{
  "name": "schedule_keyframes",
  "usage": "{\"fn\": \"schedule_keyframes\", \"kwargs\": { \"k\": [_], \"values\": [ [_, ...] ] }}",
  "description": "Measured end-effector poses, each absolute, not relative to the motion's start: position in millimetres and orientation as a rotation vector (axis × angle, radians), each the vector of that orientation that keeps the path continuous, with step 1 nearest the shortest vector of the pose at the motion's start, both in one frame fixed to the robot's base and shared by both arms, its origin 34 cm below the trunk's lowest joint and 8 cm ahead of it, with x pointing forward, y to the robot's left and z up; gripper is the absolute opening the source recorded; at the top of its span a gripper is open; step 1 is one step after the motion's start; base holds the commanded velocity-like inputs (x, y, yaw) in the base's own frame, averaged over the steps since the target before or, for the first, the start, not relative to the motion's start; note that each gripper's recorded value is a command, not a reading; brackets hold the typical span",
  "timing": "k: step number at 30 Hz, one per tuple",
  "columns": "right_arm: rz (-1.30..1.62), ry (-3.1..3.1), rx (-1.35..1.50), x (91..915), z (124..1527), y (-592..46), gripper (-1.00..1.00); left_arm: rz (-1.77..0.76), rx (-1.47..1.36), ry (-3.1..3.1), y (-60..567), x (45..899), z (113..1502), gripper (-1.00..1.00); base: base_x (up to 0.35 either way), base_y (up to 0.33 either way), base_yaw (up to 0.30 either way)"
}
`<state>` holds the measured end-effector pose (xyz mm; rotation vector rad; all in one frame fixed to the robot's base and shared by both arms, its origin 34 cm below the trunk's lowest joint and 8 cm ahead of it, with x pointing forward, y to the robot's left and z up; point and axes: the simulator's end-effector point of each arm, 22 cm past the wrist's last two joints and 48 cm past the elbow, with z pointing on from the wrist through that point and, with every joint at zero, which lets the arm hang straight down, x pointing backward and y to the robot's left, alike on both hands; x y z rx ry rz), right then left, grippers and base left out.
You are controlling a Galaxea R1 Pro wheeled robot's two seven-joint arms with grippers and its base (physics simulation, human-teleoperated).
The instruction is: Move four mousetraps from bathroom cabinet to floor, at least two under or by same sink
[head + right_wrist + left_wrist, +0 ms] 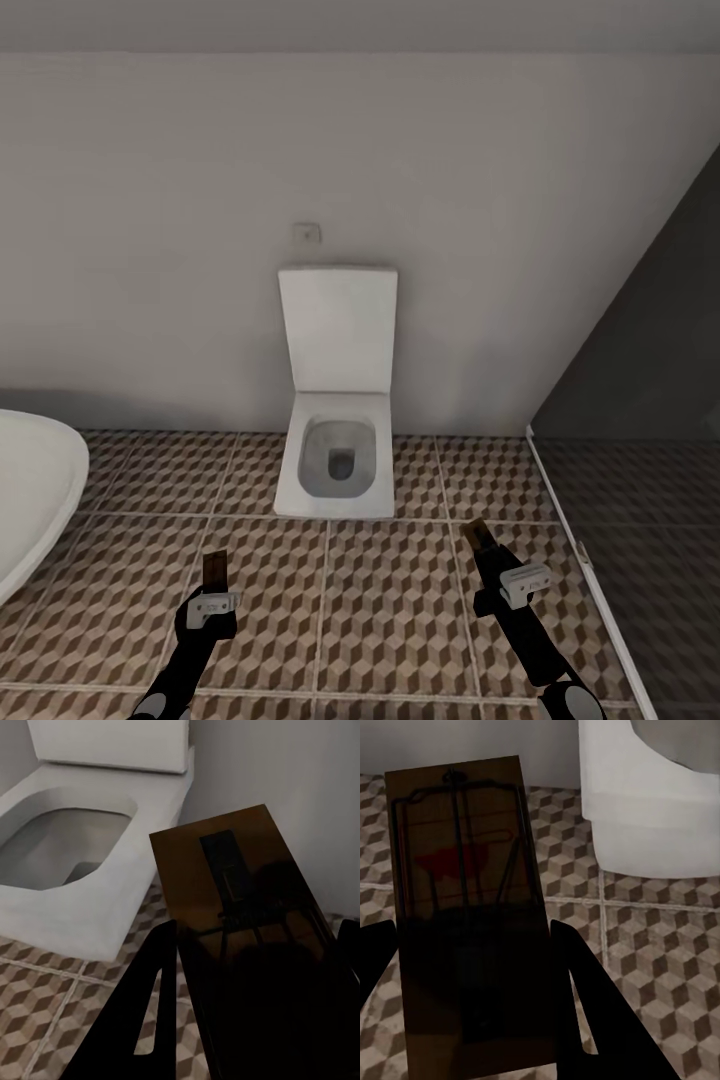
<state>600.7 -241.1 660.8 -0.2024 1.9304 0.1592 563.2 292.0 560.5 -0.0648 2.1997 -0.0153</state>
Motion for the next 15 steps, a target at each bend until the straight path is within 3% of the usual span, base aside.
{"fn": "schedule_keyframes", "kwargs": {
  "k": [15],
  "values": [
    [0.158,1.93,-0.202,601.2,637.6,-241.5,-1.0,-0.015,-0.065,2.2,291.9,563.3,537.2,-1.0,0.0,0.0,0.0]
  ]
}}
